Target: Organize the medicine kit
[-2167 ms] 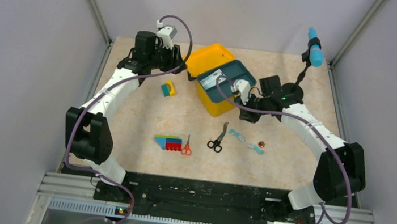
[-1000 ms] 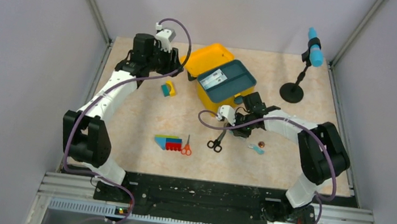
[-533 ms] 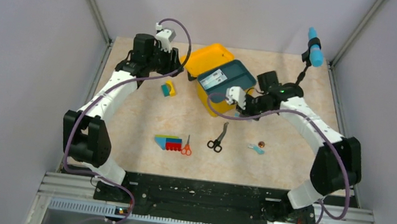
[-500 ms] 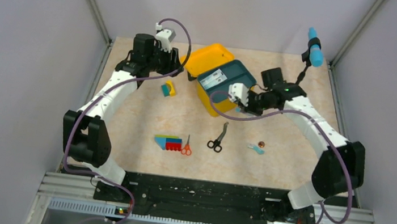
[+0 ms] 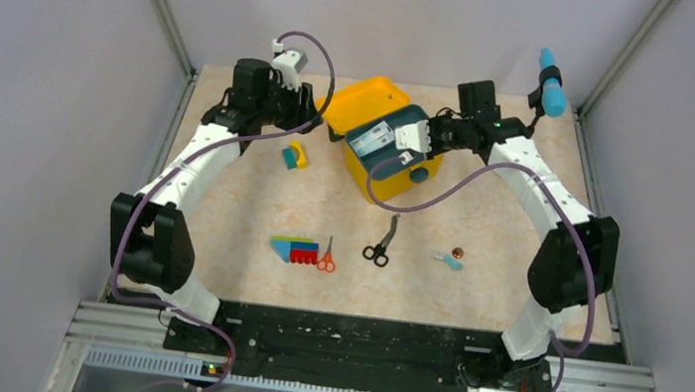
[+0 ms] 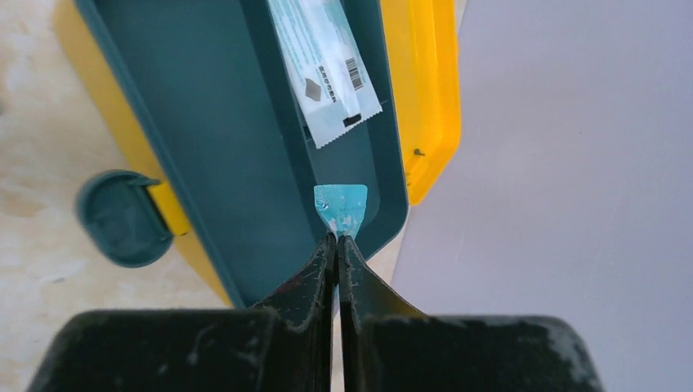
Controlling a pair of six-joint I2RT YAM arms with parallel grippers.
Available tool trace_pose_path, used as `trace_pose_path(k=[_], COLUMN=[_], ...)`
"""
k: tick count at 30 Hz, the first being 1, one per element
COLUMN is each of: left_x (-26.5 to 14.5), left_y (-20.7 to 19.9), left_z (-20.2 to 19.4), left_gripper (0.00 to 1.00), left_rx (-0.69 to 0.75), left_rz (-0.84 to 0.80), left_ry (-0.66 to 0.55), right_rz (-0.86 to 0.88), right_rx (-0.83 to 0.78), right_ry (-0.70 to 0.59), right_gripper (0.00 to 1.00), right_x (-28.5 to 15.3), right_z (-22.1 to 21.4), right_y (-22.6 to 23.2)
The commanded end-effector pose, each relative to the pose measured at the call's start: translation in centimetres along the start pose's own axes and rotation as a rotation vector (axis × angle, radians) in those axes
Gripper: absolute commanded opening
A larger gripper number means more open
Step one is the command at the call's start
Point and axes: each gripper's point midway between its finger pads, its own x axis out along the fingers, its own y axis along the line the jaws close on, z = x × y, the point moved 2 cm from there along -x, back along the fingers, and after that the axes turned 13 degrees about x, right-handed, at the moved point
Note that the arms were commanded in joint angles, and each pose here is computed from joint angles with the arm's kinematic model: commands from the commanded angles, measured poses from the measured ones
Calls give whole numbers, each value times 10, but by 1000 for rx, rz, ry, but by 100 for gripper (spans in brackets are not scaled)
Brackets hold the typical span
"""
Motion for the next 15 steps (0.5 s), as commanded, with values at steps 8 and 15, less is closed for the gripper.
trace_pose_path(k=[8, 15], left_x=[-17, -16], left_y=[-2, -2], left_z=[18, 16], left_gripper=[53, 53], left_rx=[63, 61], left_rz=[13, 11], left_ry=[-71, -68], right_rz=[-103, -92], right_rx=[-360, -375], right_ry=[-8, 16], right_gripper=[0, 19], right_x=[50, 65], right_z=[-15, -30], right_y=[-63, -67])
